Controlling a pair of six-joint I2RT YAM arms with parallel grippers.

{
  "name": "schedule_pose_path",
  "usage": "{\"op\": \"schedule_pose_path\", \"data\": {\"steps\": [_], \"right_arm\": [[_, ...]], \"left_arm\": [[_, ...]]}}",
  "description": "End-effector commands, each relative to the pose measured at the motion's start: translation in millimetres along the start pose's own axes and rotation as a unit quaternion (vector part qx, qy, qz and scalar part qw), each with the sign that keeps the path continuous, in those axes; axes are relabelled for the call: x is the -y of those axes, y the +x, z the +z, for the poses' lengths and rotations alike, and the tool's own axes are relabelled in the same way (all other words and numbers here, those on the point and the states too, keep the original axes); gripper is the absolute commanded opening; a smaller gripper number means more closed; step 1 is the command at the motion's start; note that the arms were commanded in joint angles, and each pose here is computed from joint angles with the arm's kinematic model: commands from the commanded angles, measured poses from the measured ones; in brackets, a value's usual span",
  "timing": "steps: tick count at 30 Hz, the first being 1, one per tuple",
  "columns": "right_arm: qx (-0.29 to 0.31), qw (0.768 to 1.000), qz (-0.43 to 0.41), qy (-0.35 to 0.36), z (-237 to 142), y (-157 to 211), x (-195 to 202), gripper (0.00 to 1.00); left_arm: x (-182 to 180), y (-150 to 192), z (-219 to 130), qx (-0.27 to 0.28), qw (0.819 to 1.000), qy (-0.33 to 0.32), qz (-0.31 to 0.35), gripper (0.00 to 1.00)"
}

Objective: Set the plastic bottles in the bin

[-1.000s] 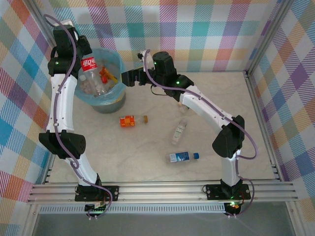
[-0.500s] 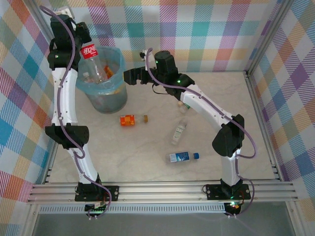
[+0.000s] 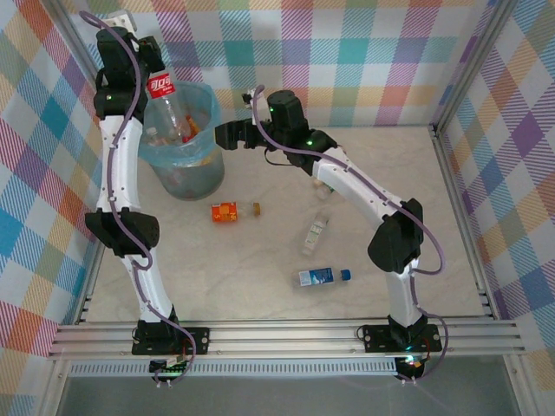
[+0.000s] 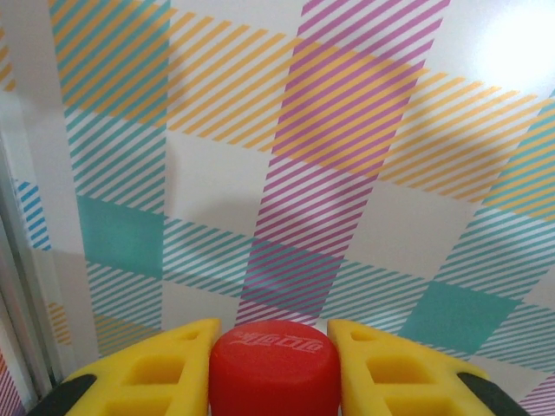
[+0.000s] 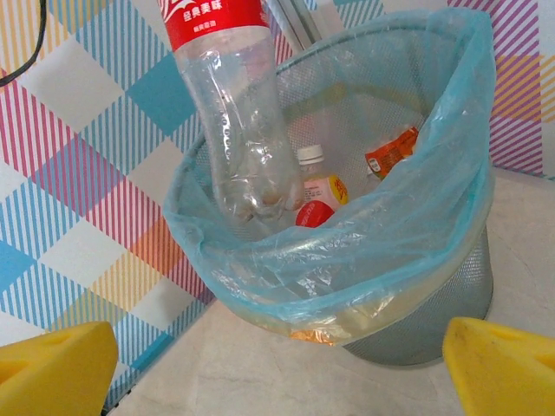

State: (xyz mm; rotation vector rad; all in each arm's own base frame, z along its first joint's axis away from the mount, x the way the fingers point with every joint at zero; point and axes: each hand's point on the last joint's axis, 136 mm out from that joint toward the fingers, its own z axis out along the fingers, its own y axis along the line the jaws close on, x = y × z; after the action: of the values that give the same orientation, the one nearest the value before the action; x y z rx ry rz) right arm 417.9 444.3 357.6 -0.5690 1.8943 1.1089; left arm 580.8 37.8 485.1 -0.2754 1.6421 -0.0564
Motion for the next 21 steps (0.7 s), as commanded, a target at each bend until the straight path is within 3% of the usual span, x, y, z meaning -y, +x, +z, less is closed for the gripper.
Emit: {"op": "schedule_pose_path", "data": {"steps": [1,6,15,21], "right_arm": [[0.006,1.0,0.003,-0.012,-1,-10,-7,0.96],[-0.001,1.0,0.004,-0.009,-1,-5,-4,0.96],[-0.01,1.0,0.008,-0.01,0,1,-2,0.96],[-0.02,1.0,0.018,-0.014,0,6,-3,0.96]], "left_arm": [[-7,-5,3,0.01,1.0,0.002,0.008,0.0],[-1,24,1,-0.019,0.999,0.033,0.036,0.0],[-4,46,-31,0.078,0.994,0.06,0.038,0.0],[-2,69,-35,0.048,0.995,0.075,0.052,0.02]]}}
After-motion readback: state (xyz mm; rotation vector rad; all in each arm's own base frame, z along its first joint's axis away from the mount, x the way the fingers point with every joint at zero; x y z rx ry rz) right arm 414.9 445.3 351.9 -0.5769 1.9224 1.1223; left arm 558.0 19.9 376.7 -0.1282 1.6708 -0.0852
